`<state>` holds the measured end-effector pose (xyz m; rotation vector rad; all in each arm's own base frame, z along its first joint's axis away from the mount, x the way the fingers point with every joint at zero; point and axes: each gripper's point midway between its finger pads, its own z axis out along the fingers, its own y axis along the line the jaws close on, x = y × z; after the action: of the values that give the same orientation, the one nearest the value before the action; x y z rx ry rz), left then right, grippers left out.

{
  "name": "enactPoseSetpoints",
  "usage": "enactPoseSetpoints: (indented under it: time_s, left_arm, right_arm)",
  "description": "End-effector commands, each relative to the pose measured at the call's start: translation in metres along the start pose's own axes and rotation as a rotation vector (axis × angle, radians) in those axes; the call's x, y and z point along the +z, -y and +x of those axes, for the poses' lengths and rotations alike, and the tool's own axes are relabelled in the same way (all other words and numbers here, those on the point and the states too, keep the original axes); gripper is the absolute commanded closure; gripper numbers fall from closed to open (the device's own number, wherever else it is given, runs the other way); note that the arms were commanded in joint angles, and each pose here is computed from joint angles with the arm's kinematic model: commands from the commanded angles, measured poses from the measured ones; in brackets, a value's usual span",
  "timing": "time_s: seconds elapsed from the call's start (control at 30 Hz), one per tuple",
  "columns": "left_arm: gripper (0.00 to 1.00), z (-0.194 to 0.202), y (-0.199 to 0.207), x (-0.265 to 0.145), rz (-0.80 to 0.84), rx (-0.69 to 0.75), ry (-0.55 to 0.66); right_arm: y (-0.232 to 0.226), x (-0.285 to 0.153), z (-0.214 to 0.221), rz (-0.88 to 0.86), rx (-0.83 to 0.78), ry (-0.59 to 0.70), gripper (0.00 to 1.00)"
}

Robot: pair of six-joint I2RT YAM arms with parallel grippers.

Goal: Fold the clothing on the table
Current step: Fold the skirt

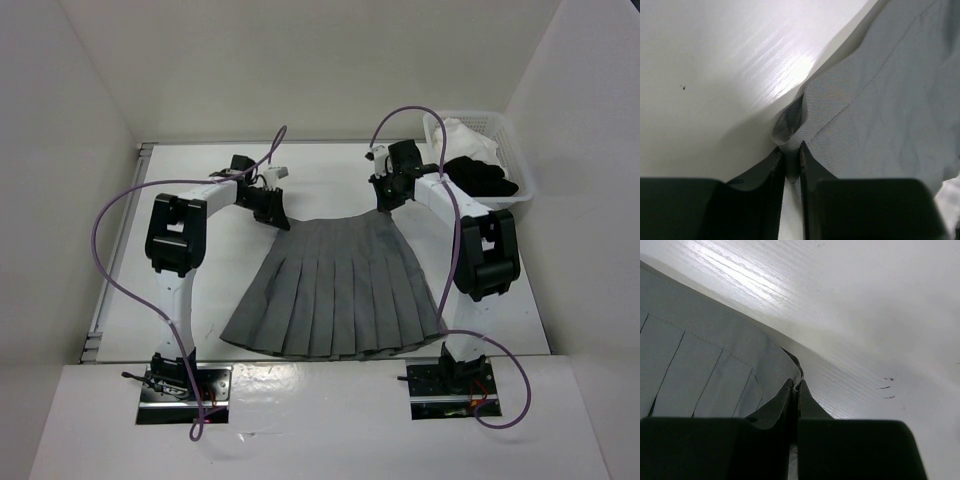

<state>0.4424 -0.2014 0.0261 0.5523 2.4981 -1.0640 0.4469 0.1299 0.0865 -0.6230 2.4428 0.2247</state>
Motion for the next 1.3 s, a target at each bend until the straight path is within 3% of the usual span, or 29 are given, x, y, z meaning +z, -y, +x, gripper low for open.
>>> enactPoseSetpoints:
  time_s: [0.0,0.17,0.5,0.97,1.27]
  left_arm:
    - [0.79,0.025,-0.010,0.008,0.008,-0.046,-0.067]
    - [0.99,0.016,-0.022,-0.007,-0.038,-0.064,-0.028]
    - [1.00,-0.034,-0.030,-0.067,-0.138,-0.003,0.107]
    - [1.00,-0.066,-0.005,-0.081,-0.115,0.091,0.150]
    - [1.00,-0.093,-0.013,-0.101,-0.168,0.128,0.202]
  right_arm:
    - [-0.003,-0.018,-0.021,0.009,-0.022,0.076,1.00]
    - [-0.002,-0.018,-0.021,0.010,-0.031,0.075,1.00]
    - [-0.003,0.001,-0.033,0.010,-0.054,0.070,1.00]
    - [-0.005,0.014,-0.085,0.045,-0.123,0.161,1.00]
    - [0.001,0.007,-0.116,0.093,-0.156,0.244,1.00]
